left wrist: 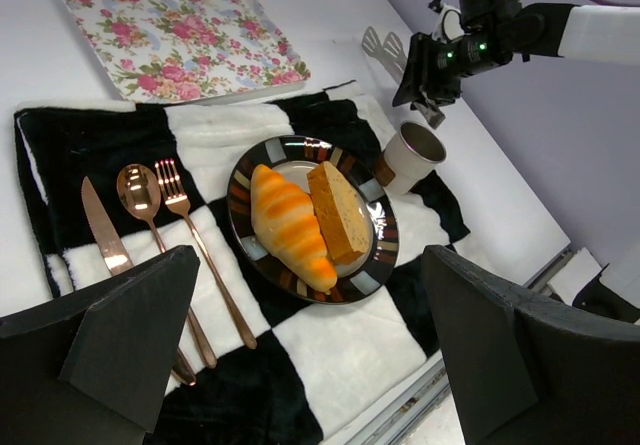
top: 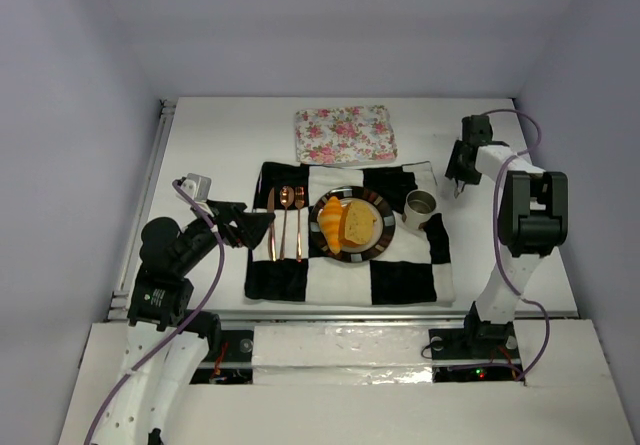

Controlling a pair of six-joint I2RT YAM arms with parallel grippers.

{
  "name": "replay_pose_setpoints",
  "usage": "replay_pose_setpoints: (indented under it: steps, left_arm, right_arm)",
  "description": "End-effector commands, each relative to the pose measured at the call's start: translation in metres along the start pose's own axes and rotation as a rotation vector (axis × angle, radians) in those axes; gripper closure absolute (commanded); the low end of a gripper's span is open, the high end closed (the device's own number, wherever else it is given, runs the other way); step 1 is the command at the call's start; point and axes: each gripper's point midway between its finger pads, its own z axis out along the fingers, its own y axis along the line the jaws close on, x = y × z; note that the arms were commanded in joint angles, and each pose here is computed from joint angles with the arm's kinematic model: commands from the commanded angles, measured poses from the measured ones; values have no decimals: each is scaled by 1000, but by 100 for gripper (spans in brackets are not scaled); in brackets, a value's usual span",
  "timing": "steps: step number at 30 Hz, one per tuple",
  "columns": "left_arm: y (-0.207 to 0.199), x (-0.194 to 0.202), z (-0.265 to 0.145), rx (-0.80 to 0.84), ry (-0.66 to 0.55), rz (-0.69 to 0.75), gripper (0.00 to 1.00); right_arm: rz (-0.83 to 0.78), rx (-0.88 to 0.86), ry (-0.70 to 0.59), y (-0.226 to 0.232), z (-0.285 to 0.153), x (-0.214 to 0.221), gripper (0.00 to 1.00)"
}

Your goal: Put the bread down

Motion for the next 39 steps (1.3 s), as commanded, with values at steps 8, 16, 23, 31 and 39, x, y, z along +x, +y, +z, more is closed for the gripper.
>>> replay_pose_setpoints:
  steps: [8, 16, 23, 31, 39]
  left_arm:
    - [-6, -6, 2, 34, -22, 27, 6]
    - [-6, -6, 3, 34, -21, 26, 6]
    - [1, -15, -1, -13, -44, 32, 5]
    - [14, -12, 4, -54, -28, 7, 3]
    - [14, -11, 5, -44, -25, 3, 4]
  right_arm:
    - [-82, 109, -72, -14, 14, -38, 21]
    - [149, -113, -301, 18, -91, -119, 3]
    - [285, -809, -499, 108, -280, -81, 86]
    - [35, -1280, -407, 149, -396, 76, 100]
    - [17, -1259, -304, 120, -385, 135, 65]
